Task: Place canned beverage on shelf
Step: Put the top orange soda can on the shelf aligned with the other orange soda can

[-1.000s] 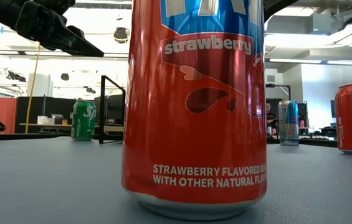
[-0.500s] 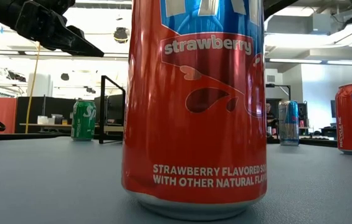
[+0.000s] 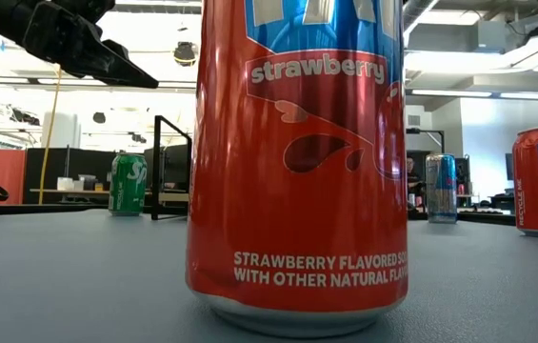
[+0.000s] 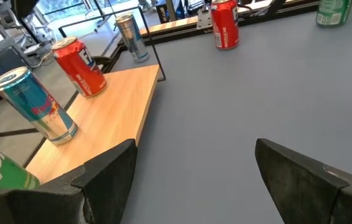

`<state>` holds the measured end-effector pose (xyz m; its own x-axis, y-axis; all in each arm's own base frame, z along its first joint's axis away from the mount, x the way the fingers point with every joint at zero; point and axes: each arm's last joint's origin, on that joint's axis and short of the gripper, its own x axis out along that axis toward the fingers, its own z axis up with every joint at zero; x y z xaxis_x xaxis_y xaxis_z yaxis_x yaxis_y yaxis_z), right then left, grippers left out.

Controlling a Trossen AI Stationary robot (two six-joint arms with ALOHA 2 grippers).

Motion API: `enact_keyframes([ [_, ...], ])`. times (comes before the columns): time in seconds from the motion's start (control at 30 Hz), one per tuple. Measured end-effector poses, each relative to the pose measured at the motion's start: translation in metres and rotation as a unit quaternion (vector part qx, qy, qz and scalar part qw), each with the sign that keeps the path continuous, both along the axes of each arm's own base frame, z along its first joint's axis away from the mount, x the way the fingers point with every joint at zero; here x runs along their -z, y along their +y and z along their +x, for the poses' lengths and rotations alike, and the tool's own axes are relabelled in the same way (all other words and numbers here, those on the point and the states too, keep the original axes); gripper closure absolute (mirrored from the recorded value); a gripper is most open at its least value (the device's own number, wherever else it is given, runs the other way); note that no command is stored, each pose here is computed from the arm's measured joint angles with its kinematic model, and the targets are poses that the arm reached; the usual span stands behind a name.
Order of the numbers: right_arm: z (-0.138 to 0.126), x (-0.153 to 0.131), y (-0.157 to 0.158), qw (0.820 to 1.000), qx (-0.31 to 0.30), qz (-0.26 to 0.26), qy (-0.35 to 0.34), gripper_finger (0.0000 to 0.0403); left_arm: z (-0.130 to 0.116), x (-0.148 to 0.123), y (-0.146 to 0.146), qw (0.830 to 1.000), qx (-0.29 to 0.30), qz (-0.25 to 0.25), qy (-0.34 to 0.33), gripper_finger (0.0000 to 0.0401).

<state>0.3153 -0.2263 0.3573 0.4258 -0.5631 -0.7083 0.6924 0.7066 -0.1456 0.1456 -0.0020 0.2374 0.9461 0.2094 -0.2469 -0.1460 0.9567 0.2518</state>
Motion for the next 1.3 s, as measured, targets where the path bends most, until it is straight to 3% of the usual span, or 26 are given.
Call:
enact_keyframes([
  [0.2,0.01,-0.03,0.063,0.994,-0.106,-0.024,-0.001,0.0107,-0.001,-0.008,0.0,1.0,-0.008,-0.016,0.009,0.0085],
  [0.47,0.006,-0.06,0.183,0.964,-0.256,-0.068,-0.01,0.0108,-0.004,-0.019,0.002,0.998,-0.051,-0.03,0.014,0.0085],
  [0.7,-0.013,-0.029,0.274,0.936,-0.333,-0.116,0.015,0.0108,-0.005,-0.016,0.002,0.998,-0.037,-0.04,0.027,0.0085],
  [0.93,-0.028,0.027,0.326,0.9,-0.41,-0.146,0.001,0.0109,-0.003,-0.017,-0.002,0.998,0.026,-0.06,0.026,0.0085],
  [1.07,-0.035,0.053,0.334,0.907,-0.386,-0.167,0.012,0.0109,-0.001,-0.015,-0.002,0.997,0.026,-0.06,0.031,0.0085],
  [1.17,-0.041,0.067,0.335,0.931,-0.33,-0.157,0.014,0.0109,0.002,-0.013,-0.003,0.997,0.026,-0.059,0.04,0.0085],
  [1.3,-0.054,0.078,0.329,0.967,-0.232,-0.102,0.027,0.0109,0.006,-0.01,-0.003,0.997,0.027,-0.051,0.055,0.0085],
])
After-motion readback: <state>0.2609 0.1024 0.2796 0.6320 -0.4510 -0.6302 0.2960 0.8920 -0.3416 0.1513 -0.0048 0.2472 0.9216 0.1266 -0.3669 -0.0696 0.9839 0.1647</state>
